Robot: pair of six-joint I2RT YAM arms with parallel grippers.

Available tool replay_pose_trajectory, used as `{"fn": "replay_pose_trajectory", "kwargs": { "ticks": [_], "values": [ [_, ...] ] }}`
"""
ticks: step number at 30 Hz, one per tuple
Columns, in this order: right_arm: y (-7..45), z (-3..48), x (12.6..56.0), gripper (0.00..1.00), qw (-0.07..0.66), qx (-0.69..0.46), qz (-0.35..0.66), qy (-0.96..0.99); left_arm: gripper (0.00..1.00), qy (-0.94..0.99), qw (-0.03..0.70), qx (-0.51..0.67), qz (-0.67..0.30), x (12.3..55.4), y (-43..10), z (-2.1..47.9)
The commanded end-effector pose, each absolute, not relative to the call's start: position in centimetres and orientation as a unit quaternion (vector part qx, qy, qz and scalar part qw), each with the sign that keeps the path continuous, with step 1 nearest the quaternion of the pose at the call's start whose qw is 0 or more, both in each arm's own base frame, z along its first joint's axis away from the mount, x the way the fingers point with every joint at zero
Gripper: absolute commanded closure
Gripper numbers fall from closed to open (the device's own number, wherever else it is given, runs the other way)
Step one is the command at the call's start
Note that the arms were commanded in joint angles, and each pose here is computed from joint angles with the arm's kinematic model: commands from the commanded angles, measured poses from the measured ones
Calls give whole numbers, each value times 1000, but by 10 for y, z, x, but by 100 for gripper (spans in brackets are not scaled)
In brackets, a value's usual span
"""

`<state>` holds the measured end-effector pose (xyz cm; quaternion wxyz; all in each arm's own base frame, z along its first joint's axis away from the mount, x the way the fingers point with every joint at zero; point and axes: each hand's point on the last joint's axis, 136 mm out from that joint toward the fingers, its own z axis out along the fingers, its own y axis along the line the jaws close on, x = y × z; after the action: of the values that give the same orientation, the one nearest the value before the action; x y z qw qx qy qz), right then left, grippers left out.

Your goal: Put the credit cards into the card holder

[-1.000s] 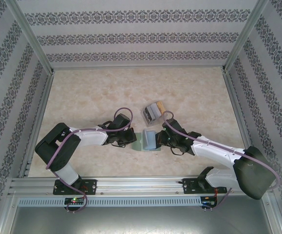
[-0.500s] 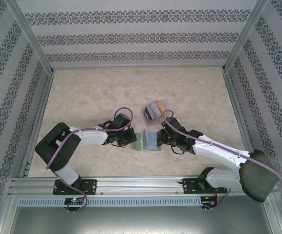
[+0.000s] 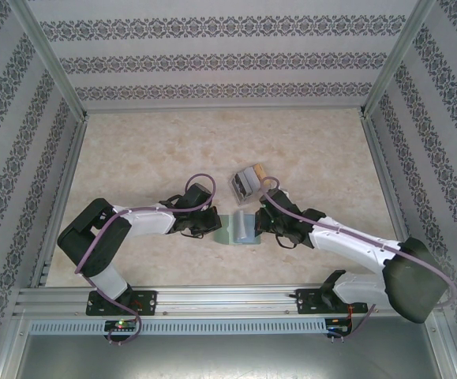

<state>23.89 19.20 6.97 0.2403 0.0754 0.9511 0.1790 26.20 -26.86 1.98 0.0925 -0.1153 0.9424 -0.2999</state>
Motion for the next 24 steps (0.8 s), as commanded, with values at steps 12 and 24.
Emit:
{"fn": "replay_pose_trajectory", "kwargs": {
  "ticks": [12, 24],
  "values": [
    [203, 84, 243, 100, 260, 59, 181, 947, 100, 947, 83, -115, -287, 261, -265, 11],
    [201, 73, 243, 100, 249, 59, 154, 954, 100, 947, 86, -115, -288, 261, -264, 13]
  ]
}}
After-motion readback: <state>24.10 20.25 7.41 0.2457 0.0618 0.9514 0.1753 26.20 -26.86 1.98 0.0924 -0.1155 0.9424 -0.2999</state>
